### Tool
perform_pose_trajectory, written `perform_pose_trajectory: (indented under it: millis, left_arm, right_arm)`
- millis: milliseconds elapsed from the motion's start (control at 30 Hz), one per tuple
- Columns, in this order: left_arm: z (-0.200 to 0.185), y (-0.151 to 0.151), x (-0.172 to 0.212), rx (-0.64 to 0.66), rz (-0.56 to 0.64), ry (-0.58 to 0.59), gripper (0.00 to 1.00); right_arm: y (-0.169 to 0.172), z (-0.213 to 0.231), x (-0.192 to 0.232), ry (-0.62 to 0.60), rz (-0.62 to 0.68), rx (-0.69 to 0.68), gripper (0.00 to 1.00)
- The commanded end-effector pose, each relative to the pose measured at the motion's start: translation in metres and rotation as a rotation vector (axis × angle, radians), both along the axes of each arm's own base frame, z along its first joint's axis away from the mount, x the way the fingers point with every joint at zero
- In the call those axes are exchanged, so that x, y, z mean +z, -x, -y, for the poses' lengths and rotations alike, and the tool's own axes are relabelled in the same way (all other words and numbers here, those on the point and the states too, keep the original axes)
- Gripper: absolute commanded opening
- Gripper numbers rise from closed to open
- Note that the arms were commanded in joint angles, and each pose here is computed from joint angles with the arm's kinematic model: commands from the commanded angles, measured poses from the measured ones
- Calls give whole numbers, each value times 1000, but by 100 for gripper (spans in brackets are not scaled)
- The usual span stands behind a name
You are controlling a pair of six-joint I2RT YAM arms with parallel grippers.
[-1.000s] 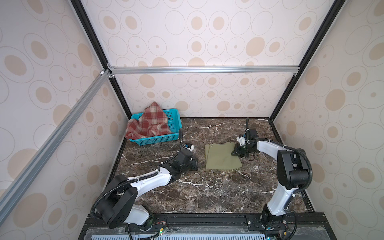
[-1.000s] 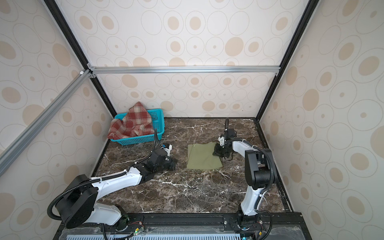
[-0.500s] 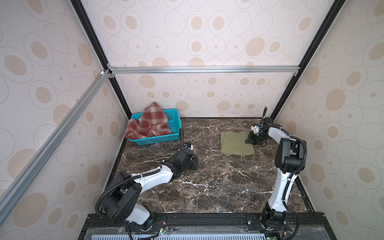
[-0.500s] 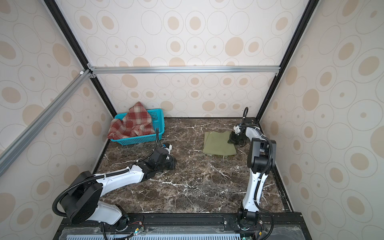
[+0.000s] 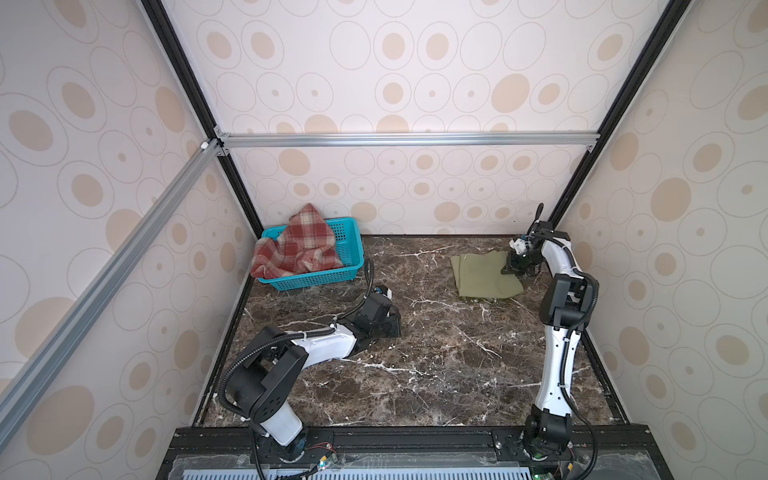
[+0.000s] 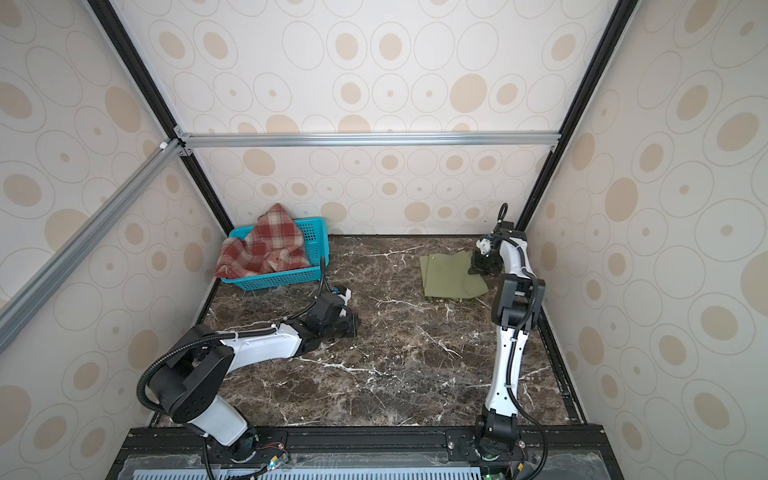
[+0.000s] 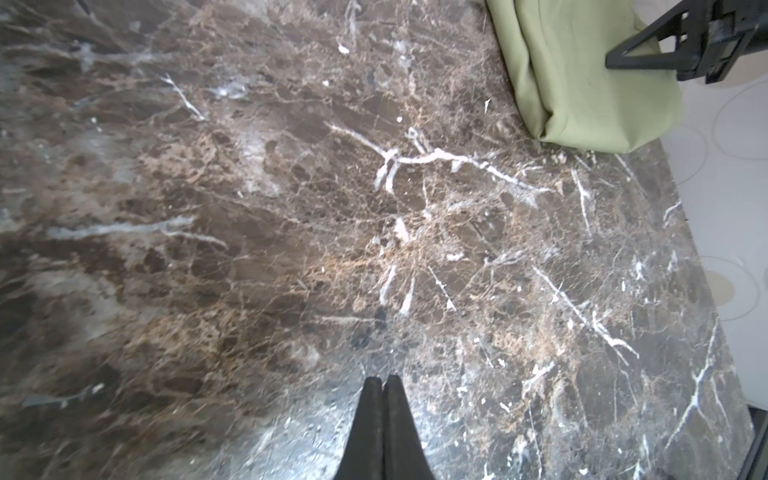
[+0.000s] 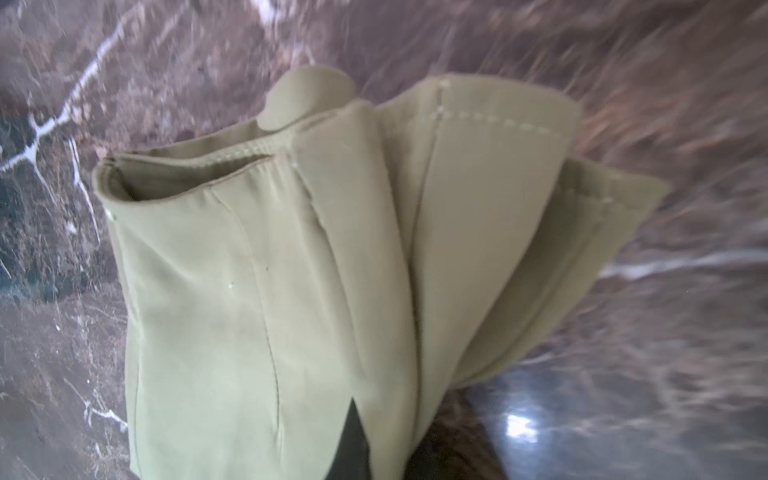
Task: Fold and stack the skirts
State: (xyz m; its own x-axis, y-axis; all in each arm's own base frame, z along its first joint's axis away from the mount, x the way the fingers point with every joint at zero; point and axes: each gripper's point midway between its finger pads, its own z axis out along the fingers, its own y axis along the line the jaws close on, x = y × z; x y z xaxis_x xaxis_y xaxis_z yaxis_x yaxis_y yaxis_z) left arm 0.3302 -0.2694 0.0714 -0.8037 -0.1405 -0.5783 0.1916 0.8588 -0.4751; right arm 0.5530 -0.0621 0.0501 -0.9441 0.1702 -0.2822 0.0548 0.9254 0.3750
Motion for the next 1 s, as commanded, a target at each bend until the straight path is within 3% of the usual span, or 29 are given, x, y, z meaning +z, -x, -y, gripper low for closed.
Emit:
perform_pose_trajectory:
  millis: [0, 967]
  left_arm:
    - [8, -15, 13, 19, 27, 45, 0]
    - [16, -22, -12, 44, -47, 34, 0]
  right_arm:
    - [1, 12, -1, 4, -8, 15, 0]
    - [-49, 54, 1, 110, 184, -38, 3]
